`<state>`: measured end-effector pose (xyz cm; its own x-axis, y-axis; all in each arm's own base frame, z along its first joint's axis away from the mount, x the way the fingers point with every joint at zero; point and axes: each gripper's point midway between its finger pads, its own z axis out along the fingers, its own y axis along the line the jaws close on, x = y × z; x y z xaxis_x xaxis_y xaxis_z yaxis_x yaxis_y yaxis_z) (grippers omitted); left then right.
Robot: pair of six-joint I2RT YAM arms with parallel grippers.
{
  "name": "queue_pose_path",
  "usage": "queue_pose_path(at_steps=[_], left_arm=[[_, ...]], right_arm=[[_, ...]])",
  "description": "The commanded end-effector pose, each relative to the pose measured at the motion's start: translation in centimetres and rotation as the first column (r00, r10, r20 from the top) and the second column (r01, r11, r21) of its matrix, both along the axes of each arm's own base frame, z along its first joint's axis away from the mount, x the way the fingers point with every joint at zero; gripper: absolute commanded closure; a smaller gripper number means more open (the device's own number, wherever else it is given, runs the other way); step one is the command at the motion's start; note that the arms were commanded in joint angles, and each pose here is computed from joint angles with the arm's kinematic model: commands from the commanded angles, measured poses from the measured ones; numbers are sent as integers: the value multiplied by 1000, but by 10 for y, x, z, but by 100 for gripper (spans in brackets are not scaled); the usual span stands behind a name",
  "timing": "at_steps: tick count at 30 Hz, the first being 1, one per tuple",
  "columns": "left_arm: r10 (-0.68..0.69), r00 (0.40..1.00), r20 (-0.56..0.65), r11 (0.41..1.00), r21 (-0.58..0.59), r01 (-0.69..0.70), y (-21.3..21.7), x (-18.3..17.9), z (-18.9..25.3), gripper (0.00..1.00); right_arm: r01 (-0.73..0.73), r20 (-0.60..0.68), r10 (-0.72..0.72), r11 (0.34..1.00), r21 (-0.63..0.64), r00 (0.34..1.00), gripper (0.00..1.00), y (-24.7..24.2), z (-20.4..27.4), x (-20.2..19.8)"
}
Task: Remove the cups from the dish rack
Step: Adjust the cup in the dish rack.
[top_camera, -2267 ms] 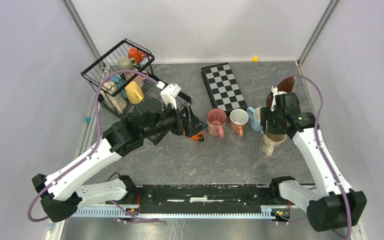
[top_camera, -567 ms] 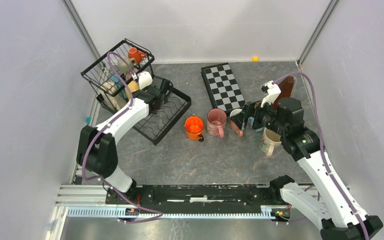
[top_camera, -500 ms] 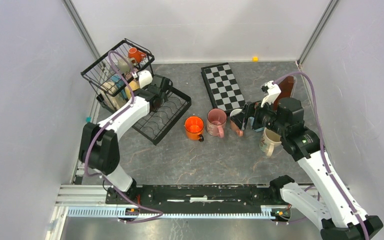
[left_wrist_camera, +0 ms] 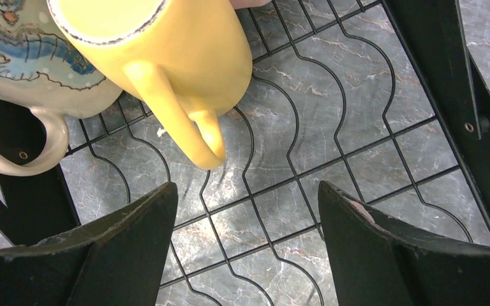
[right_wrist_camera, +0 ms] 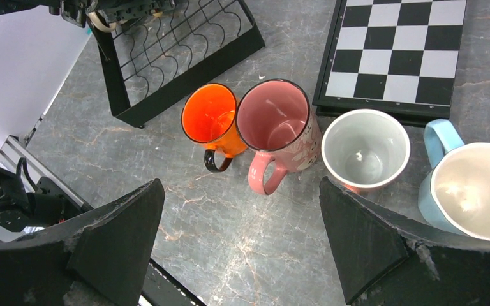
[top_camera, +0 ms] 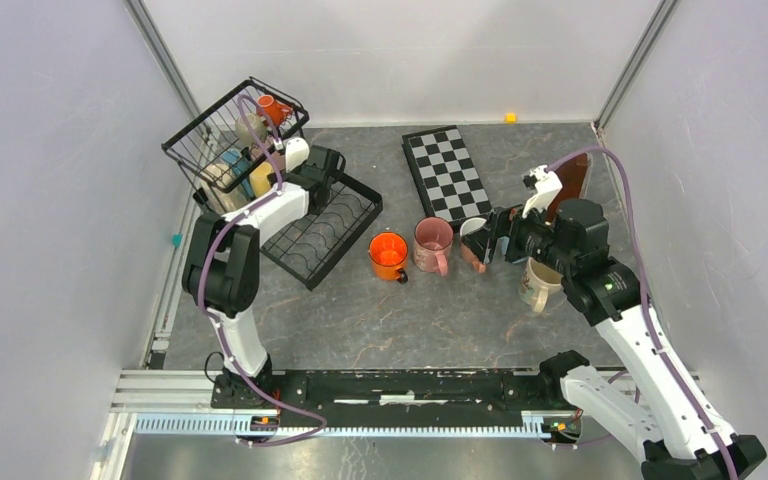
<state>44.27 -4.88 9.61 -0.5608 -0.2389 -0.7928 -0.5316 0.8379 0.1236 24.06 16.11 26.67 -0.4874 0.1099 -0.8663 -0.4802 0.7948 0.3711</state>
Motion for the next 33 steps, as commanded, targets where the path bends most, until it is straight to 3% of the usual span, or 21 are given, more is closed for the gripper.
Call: queue_pose_path(at_steps=[1, 21, 33], left_arm=[[35, 997, 66, 998, 45, -38, 20, 18, 8, 14], [65, 997, 49, 998, -15, -64, 32, 17, -11, 31], [40, 996, -82, 984, 176, -25, 44, 15, 7, 33]], right_arm=[[-23, 35, 23, 1000, -9, 999, 2, 2, 2, -2], [-35, 14, 35, 999, -7, 999, 2, 3, -13, -6], [-66, 27, 66, 998, 10, 997, 2, 8, -15, -7]])
